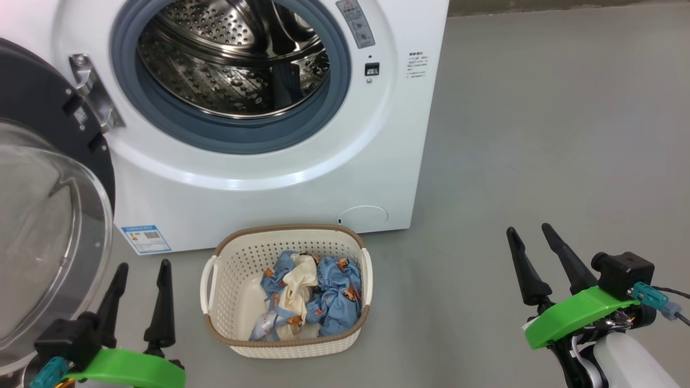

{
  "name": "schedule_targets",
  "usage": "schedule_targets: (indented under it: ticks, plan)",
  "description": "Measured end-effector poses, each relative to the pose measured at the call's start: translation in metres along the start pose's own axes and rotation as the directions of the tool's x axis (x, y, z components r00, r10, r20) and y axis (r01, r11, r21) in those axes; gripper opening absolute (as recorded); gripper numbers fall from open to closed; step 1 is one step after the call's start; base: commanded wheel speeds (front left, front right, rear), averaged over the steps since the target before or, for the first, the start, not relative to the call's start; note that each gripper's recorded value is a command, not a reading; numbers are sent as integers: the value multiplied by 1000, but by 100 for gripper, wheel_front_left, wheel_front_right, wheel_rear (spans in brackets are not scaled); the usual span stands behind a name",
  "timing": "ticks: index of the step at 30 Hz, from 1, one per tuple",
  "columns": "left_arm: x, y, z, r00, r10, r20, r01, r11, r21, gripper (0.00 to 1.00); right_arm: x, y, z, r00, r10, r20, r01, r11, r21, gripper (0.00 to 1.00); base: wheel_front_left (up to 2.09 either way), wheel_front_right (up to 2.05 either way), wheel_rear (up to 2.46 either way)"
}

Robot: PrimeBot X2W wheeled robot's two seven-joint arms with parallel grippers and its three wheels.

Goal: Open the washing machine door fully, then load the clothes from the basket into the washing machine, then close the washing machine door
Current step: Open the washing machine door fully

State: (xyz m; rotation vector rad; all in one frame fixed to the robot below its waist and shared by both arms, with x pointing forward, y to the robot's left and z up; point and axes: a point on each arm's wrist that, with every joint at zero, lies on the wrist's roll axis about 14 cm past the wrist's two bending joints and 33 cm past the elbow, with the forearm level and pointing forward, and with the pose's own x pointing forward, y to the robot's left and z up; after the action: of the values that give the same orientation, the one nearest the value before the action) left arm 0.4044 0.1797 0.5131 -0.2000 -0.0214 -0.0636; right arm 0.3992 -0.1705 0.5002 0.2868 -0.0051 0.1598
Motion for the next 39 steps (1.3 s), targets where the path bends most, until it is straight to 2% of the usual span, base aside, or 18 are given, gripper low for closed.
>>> schedule_targets:
  ticks: [9, 39]
  plan:
    - [2, -5, -4, 1000, -9, -4, 9, 1000, -10, 100, -1, -9, 7, 1000, -20, 16, 20, 1000, -20, 100, 0, 0, 0]
    - [-2, -1, -8, 1000, 7, -4, -8, 1000, -27, 100, 2, -5, 7, 1000, -1, 14, 2, 999, -45, 100, 0, 0, 0]
